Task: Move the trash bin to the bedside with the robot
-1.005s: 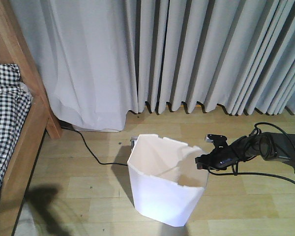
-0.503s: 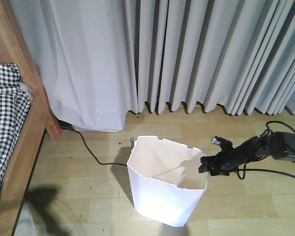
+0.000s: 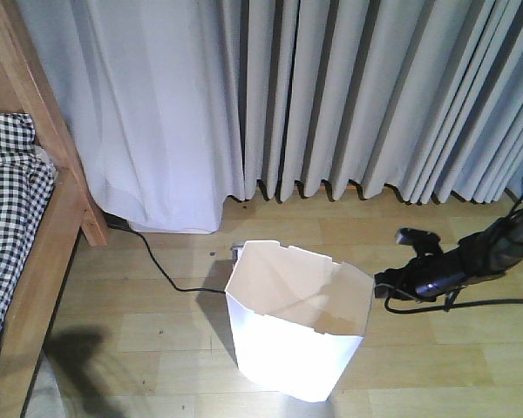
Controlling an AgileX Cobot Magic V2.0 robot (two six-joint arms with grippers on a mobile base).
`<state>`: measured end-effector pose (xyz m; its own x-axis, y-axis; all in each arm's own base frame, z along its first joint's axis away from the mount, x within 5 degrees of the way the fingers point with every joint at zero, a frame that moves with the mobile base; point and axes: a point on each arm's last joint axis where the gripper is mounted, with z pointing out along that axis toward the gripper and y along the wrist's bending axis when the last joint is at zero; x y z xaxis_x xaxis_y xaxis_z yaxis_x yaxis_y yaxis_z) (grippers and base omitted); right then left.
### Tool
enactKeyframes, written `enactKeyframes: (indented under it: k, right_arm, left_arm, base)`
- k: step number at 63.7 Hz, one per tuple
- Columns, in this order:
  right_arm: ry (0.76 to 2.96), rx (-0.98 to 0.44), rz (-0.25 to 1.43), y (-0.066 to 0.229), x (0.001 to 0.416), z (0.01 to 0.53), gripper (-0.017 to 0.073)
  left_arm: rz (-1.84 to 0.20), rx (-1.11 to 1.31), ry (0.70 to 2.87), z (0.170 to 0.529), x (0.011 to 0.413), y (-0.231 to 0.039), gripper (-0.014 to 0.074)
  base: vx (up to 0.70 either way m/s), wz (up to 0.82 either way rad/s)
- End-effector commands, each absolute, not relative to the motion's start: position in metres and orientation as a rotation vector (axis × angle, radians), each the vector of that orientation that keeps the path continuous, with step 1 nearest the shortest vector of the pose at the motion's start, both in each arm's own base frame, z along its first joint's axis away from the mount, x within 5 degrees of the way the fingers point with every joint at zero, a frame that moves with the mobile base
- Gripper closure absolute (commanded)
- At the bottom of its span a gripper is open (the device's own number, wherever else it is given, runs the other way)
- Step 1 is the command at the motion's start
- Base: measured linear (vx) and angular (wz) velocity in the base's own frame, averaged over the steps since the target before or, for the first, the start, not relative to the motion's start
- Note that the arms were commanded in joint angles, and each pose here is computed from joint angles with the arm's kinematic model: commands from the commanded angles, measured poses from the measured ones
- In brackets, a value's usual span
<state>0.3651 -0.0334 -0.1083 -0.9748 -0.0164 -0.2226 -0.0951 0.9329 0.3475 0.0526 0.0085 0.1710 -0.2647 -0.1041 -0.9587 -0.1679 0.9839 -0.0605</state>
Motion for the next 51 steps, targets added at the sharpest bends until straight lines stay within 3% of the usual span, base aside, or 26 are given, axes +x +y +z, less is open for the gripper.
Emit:
enactKeyframes:
  k: [1,20,51]
  right_arm:
    - [2.784,-0.113,0.441,-0.040,0.369,-0.055,0.0123]
    - [2.642,-0.216,0.109,-0.049,0.341,0.062,0.0123]
    - [2.052,-0.167,-0.063,-0.038,0.284,0.271,0.0123]
  left_arm:
    - [0.054,-0.191,1.766,0.176,0.053,0.008,0.0600]
    - [0.054,-0.191,1.766,0.176,0.053,0.008,0.0600]
    - [0.054,-0.191,1.766,0.176,0.053,0.008,0.0600]
  base:
    - [0.00,0.00]
    - [0.00,0.00]
    - [0.00,0.00]
